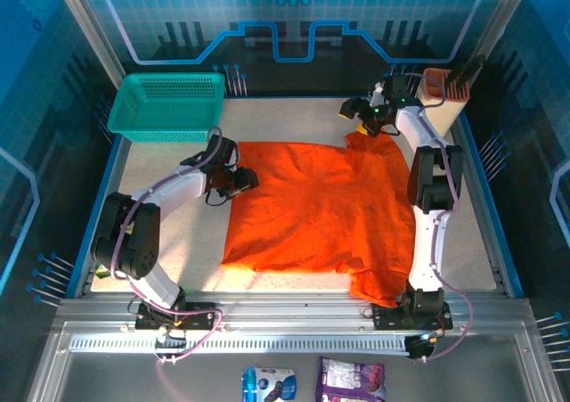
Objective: Fold the inside-out t-shirt
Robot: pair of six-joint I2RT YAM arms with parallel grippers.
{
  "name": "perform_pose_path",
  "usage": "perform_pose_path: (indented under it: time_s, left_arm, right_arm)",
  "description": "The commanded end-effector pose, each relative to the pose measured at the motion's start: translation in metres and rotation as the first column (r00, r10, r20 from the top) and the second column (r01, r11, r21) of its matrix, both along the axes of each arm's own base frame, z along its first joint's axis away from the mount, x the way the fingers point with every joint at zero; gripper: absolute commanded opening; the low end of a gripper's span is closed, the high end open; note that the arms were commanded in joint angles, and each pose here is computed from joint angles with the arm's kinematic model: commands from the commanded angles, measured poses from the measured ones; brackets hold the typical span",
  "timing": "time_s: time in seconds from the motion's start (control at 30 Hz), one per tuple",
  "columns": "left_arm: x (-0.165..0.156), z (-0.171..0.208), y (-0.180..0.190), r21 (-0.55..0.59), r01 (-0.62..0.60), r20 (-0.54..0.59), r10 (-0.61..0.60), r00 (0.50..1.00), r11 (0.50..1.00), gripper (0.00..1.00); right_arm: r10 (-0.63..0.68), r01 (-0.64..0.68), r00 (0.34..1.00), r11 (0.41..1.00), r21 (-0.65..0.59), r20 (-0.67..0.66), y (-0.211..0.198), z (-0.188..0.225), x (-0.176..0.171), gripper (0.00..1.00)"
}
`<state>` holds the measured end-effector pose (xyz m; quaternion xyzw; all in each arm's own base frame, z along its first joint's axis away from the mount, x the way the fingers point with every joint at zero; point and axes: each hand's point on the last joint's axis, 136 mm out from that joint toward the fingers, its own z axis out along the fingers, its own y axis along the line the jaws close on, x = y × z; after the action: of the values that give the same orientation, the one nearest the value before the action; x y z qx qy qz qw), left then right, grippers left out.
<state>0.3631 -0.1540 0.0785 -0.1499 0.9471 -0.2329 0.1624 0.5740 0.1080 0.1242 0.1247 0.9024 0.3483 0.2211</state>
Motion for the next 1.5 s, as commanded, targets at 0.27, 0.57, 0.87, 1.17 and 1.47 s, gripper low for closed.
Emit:
perform_pose_path:
  time_s: [0.27,0.57,0.87,1.17,1.47]
  left_arm:
    - [-0.023,-0.013,-0.017,-0.036,0.031,-0.051,-0.033,0.998,0.999,0.48]
    - [-0.032,-0.034,-0.009,-0.013,0.005,-0.100,-0.006,0.995,1.000,0.48]
    - [-0.012,-0.047,0.017,-0.008,-0.065,-0.110,0.064,0.992,0.998,0.48]
    - [0.026,-0.029,0.028,0.008,-0.064,-0.061,0.065,0.996,0.998,0.48]
    - [0.038,0.049,0.010,-0.025,-0.013,0.091,0.016,0.996,1.000,0.48]
  right_arm:
    - [0.038,-0.044,0.993,0.998,-0.055,-0.111,0.000,-0.036,-0.033,0.85]
    - [0.014,-0.008,0.983,1.000,0.030,-0.184,0.012,-0.088,-0.021,0.85]
    - [-0.025,0.044,0.989,0.991,0.126,-0.144,0.018,-0.113,0.020,0.84]
    - [-0.017,0.028,0.998,0.987,0.160,-0.067,0.023,-0.105,0.068,0.84]
    - [0.041,-0.046,0.998,0.991,0.123,0.039,0.023,0.002,0.043,0.84]
